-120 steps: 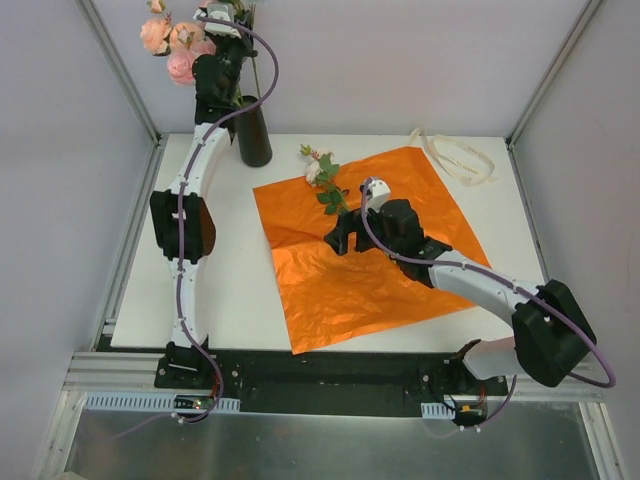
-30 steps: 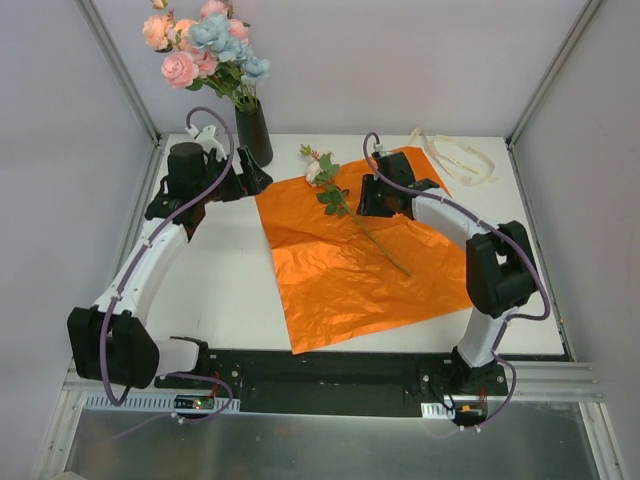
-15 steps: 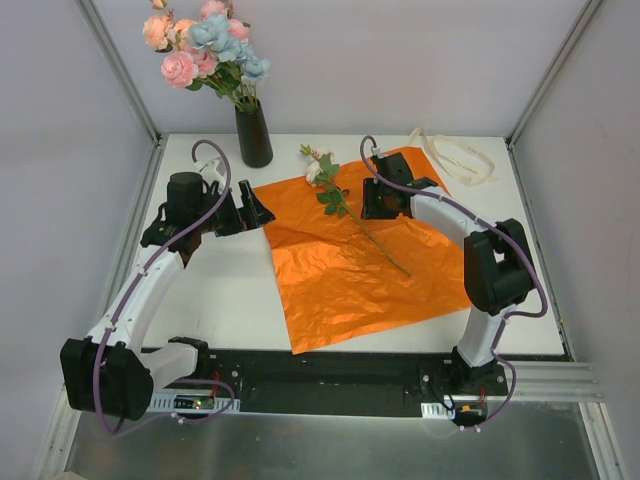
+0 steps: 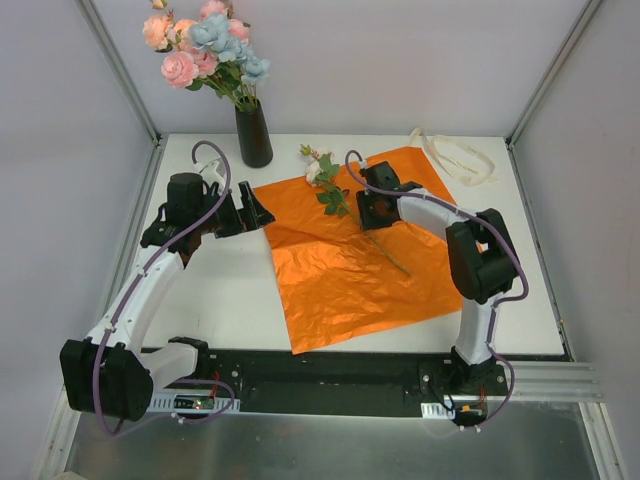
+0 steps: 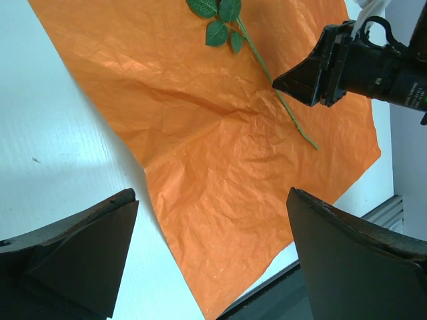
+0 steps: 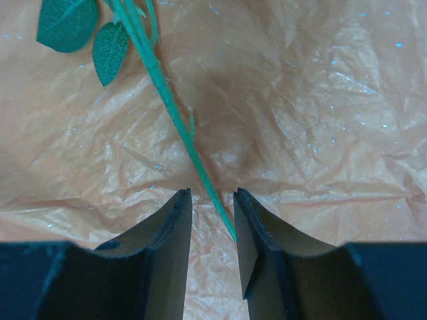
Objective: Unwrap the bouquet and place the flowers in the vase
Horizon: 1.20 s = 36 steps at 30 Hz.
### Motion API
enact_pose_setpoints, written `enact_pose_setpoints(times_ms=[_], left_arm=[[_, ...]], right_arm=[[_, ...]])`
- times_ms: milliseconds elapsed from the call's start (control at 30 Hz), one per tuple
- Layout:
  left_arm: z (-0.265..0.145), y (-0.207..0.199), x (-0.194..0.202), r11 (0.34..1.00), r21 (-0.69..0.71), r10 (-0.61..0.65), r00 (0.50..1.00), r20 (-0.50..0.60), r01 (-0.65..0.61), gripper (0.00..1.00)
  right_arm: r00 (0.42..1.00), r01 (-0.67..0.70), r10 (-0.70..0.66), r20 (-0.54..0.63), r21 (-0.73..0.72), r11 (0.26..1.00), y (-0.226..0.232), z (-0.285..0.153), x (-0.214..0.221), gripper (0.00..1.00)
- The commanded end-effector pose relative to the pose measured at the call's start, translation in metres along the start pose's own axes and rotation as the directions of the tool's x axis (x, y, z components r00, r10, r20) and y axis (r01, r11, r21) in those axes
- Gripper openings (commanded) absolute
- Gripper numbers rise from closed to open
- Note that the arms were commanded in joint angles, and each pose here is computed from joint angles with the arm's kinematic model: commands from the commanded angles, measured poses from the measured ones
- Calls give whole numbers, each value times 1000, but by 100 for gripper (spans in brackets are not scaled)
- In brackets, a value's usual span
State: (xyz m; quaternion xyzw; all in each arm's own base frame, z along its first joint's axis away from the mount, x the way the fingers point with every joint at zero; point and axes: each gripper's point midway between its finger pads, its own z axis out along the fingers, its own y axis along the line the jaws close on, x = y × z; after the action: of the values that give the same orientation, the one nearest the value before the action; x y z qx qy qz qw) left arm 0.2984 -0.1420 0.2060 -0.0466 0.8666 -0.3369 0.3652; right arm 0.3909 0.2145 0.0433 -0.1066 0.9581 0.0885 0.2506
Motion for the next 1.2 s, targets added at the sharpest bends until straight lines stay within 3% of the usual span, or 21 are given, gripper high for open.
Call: enact_pose_setpoints(times_ms=[0,100,367,500,767,967,1167], left_arm=[[-3,1,-5,1000,-13,-1,1000,16,1,99],[-3,2,-4,1000,-19,-3,1000,17,3,99],[0,1,-6,999,-24,-42,999,5,42,99],[-3,3,-10,997,-48,-67,997,34,69,99],[0,-10,-17,993,-4,-121,993,14,121,96],[19,-42,-31,972,141,-182,981,-64,189,89],[43,-64,-51,950,233,-193,978,-74,206,88]], right_arm=[[995,96,-96,-13,52,994,1,6,-3,37],[988,150,-147,-44,69,986,3,13,8,35],[973,230,-229,-17,89,969,10,14,6,7],[968,247,-249,13,90,965,12,8,-3,0],[947,279,-284,149,57,959,27,-25,-32,0],[940,228,-214,268,-23,973,52,-66,-47,0],[924,158,-91,372,-152,976,82,-112,-49,0]])
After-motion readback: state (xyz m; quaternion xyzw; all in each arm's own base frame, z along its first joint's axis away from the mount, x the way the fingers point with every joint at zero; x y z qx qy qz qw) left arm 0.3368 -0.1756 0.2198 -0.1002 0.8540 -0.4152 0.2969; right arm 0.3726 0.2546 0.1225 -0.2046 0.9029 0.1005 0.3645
